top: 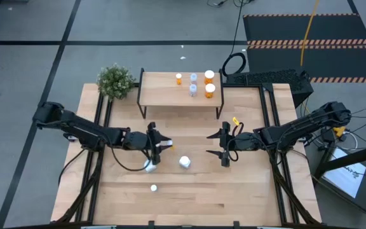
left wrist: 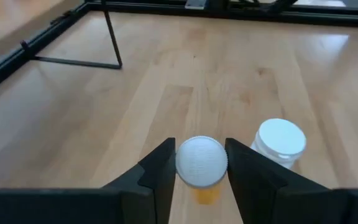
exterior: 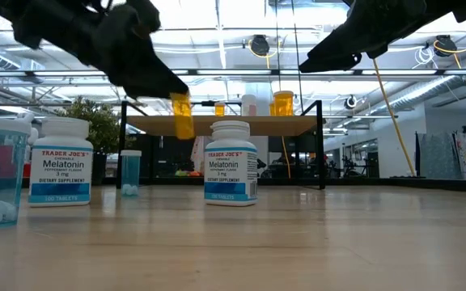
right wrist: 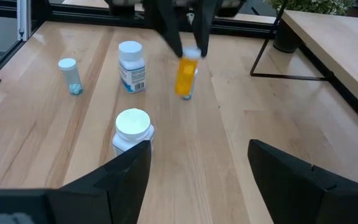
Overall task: Pick and place medicine bottles onto shelf by color
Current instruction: Put the small orange pill bottle on the shelf aligned with the small orange pill bottle
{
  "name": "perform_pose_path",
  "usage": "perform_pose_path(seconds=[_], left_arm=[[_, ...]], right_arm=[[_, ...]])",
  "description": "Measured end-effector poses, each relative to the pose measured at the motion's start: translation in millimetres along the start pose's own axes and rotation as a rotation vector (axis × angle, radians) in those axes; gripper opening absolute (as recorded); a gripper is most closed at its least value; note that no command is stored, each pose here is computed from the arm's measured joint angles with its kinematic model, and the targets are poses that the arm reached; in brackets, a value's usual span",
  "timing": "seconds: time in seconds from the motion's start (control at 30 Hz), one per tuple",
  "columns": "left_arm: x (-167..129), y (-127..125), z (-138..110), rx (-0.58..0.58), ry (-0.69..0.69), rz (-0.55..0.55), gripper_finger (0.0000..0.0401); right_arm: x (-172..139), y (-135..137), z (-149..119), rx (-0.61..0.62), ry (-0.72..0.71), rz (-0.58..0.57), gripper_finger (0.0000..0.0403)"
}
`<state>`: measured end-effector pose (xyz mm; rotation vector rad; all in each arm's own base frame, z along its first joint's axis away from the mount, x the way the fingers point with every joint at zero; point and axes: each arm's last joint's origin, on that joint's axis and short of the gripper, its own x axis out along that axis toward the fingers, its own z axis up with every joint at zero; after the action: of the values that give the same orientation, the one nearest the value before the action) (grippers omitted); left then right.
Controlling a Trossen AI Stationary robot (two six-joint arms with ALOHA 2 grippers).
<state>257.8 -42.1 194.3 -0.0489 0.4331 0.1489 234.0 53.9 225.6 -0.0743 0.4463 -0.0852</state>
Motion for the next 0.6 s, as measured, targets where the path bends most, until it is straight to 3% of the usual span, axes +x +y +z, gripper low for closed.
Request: perform_pose_path(seconds=[0.6], left_arm=[[-72, 17, 38, 0.059, -0.179, -0.018, 0.0136]], right_arm=[[0, 0, 0, -0.001, 0.000, 0.000, 0.0265]])
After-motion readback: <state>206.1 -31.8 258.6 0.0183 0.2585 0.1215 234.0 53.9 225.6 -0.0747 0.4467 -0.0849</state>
